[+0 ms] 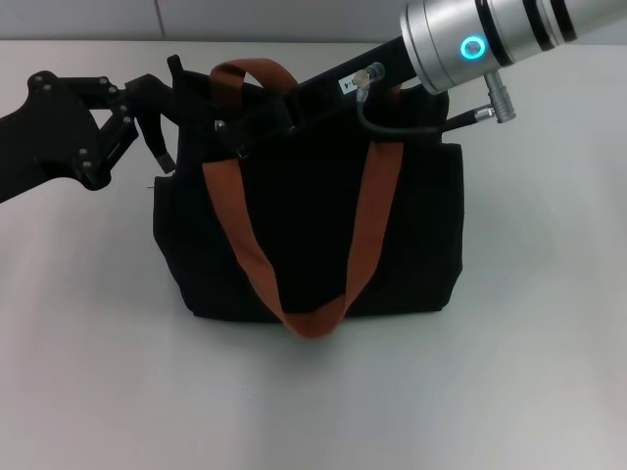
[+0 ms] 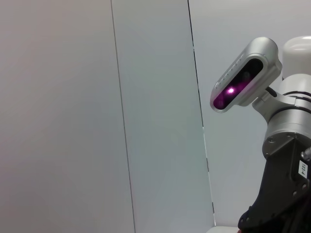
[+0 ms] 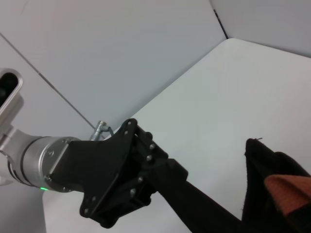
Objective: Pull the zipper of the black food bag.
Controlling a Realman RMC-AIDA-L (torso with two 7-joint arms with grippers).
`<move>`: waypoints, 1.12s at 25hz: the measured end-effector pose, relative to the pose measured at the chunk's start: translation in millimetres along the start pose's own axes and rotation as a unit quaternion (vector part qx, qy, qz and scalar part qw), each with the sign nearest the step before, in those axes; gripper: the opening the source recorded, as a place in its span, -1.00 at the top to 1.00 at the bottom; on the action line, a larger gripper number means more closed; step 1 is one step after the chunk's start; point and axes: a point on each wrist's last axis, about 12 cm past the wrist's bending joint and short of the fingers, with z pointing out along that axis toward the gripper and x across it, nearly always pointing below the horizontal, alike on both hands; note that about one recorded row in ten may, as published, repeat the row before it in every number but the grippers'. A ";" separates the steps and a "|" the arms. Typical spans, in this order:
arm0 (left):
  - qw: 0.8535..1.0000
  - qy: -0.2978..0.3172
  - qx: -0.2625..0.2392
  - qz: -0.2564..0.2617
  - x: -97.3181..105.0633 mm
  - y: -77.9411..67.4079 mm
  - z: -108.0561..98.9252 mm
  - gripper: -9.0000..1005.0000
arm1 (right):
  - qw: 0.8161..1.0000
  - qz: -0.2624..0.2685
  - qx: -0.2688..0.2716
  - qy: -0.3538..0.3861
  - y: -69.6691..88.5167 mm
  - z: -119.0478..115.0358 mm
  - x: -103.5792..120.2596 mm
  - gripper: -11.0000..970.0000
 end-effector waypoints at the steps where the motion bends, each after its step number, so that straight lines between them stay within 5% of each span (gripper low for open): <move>1: 1.000 0.000 0.000 0.000 0.0 0.0 0.0 0.87 | 1.000 0.000 -0.003 -0.001 0.8 0.3 -0.3 0.50; 28: 1.000 -0.002 0.002 0.000 -0.8 -0.1 -0.4 0.86 | 1.000 -0.003 0.011 -0.009 -2.2 -2.7 -2.1 0.50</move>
